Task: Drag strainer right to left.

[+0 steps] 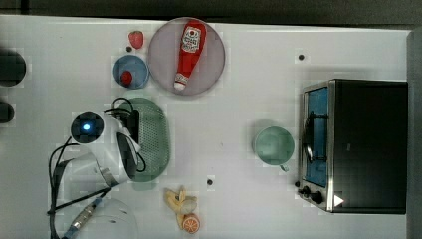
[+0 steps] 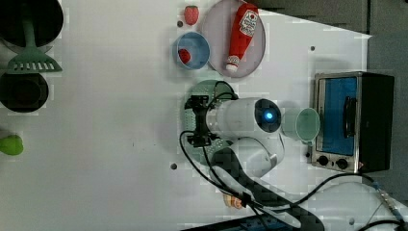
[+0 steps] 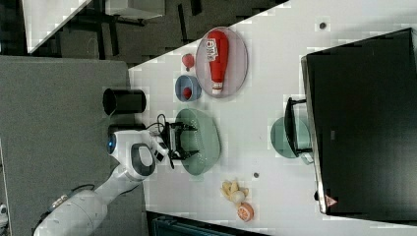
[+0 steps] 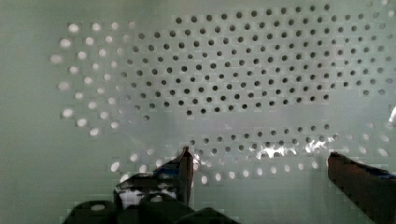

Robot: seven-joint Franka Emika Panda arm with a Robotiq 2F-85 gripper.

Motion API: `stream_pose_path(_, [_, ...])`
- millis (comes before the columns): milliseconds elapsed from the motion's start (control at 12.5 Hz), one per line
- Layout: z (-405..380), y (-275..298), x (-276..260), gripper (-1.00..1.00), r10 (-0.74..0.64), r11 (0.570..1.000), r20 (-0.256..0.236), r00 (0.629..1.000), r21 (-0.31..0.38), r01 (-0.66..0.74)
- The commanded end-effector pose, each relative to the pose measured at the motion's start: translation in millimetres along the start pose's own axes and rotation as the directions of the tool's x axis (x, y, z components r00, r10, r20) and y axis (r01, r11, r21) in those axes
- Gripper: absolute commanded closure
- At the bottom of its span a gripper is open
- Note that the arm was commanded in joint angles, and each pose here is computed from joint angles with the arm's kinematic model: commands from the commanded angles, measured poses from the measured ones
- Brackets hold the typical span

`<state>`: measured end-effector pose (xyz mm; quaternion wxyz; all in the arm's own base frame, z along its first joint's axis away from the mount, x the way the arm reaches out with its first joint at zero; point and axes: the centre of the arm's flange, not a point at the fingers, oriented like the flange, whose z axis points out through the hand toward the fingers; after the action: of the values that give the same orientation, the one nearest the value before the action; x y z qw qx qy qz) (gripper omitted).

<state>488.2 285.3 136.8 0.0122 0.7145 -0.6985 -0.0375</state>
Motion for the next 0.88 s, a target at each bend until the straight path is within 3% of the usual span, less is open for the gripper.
stream_pose_path(80, [-5, 8, -60, -1.00, 0.027, 1.000, 0.037, 0.999, 0.012, -0.028])
stream_pose_path(880, [0, 6, -119, -1.00, 0.062, 0.998, 0.071, 0.996, 0.007, -0.063])
